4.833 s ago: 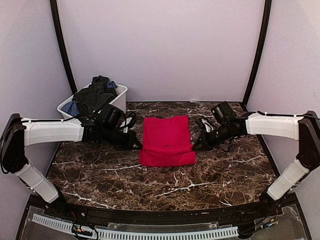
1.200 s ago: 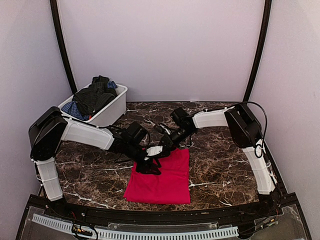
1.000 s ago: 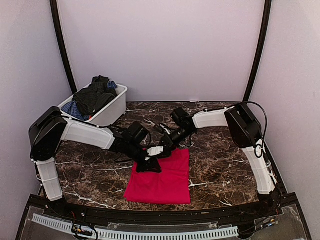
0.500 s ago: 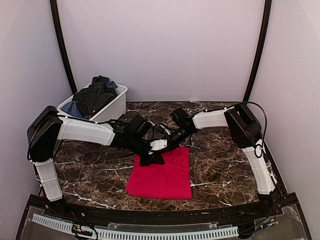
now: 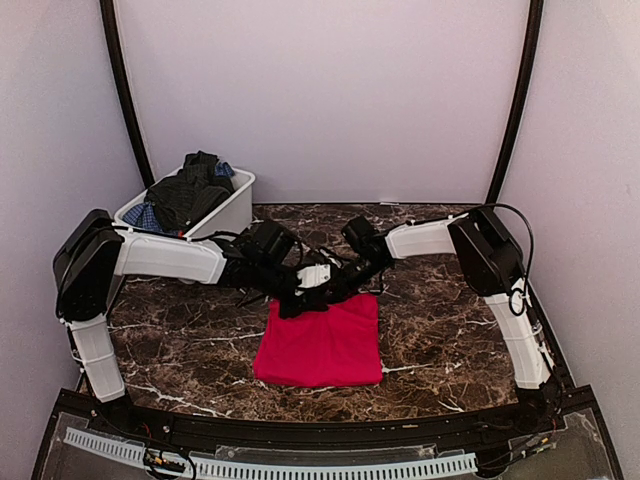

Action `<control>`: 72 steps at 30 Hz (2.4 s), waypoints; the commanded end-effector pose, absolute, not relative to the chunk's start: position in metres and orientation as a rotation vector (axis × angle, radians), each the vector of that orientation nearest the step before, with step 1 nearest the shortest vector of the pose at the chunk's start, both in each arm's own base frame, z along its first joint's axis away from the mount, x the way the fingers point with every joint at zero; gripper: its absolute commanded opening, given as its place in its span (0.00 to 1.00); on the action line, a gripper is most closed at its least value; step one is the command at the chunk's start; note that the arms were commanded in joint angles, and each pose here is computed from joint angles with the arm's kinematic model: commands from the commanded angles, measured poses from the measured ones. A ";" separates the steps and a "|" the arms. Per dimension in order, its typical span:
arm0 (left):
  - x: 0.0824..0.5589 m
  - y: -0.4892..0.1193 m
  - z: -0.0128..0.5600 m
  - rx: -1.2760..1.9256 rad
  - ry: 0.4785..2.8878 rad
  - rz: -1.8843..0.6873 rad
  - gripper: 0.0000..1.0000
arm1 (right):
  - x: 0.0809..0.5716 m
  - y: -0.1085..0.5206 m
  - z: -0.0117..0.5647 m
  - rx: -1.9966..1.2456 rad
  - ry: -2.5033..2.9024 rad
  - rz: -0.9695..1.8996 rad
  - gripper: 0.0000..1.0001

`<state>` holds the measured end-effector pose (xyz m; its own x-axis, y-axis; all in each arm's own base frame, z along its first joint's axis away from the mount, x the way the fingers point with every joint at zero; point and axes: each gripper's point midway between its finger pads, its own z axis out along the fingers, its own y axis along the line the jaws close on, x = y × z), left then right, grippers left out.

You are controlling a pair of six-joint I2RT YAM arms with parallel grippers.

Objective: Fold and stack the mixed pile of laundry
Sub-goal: Adjust the square-folded T-shirt at the center of the board, then smooth out the square-folded T-shirt at the center of the board.

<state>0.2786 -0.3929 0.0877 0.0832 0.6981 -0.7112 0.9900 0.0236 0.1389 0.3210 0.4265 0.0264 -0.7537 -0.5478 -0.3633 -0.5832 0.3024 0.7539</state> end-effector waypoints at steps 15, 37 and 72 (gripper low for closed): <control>0.336 -0.393 0.110 1.599 1.425 -0.372 0.00 | 0.332 0.404 0.018 -1.005 2.610 1.402 0.20; 0.358 -0.323 0.158 0.830 2.057 -0.611 0.42 | 0.344 0.296 0.130 -0.727 2.512 1.013 0.38; 0.336 -0.290 0.065 0.563 2.425 -0.763 0.44 | 0.317 0.301 0.047 -0.796 2.683 0.795 0.33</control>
<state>0.3334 -0.2843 0.0610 -0.7711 0.2377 -0.5907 0.5179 0.7738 -0.3647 0.3094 0.2966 0.0430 -0.8280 -0.4458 -0.3401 -0.5594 0.6984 0.4465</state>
